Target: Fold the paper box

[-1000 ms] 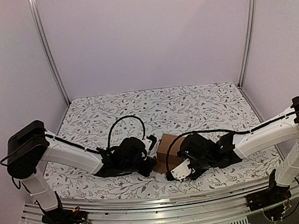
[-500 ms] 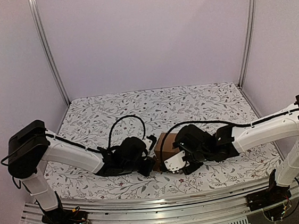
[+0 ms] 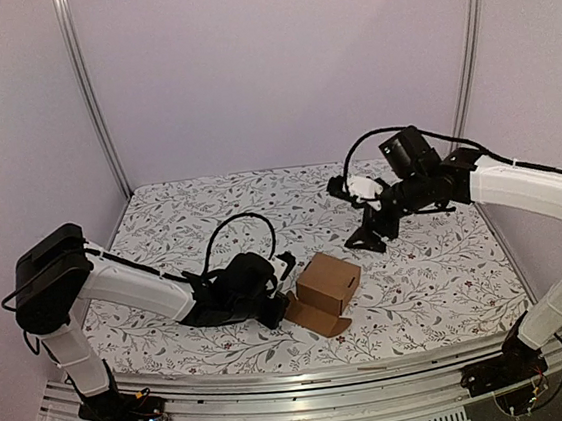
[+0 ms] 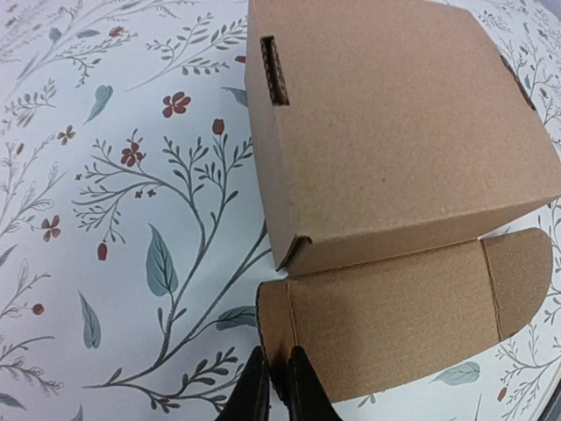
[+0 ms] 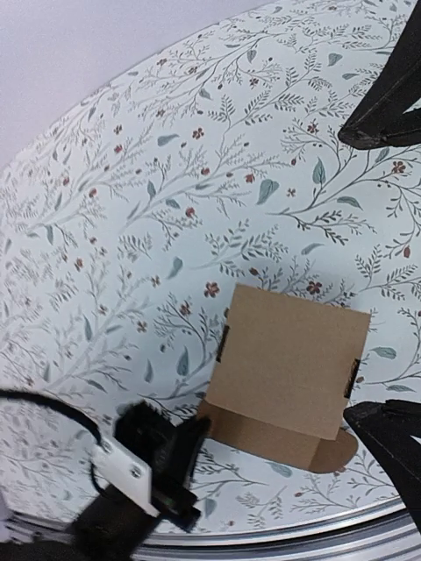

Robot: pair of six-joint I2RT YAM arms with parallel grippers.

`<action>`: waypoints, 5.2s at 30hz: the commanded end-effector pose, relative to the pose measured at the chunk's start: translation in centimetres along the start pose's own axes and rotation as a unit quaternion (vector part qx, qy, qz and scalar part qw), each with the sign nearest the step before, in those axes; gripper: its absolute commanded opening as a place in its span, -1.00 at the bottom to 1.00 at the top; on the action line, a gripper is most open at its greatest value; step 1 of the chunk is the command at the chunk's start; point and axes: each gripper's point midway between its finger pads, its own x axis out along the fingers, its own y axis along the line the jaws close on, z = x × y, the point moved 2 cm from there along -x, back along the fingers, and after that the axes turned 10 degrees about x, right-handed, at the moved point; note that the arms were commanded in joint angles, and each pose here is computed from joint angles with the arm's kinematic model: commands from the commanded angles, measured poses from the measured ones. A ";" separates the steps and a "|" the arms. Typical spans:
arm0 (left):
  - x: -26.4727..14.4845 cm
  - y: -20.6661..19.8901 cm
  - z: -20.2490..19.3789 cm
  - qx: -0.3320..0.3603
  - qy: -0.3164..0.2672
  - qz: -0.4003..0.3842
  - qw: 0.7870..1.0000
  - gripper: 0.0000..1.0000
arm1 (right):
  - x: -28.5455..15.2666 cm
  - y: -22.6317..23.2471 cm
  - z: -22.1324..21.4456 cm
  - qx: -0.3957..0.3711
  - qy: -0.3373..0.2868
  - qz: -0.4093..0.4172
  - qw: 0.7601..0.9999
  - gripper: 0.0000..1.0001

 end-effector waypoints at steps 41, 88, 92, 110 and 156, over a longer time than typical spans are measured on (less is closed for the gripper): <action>0.3 0.9 -0.6 -0.087 0.022 -0.026 0.996 -0.33 | 4.6 8.8 -7.8 -0.405 0.025 -0.040 0.913 0.98; 0.0 -0.3 0.2 -0.030 0.000 -0.047 0.998 -0.77 | 9.2 10.8 -6.7 -0.379 0.003 -0.050 0.924 0.28; 0.0 -0.3 0.4 -0.025 -0.002 -0.044 0.999 -0.81 | 9.1 10.7 -6.5 -0.377 0.003 -0.054 0.925 0.22; 0.6 -0.1 1.4 -0.001 -0.002 -0.020 1.000 -0.83 | 9.2 11.1 -6.4 -0.386 0.014 -0.047 0.921 0.04; 0.1 -0.3 0.8 -0.017 0.001 -0.006 1.000 -0.97 | 9.5 11.2 -6.7 -0.378 0.030 -0.038 0.925 -0.20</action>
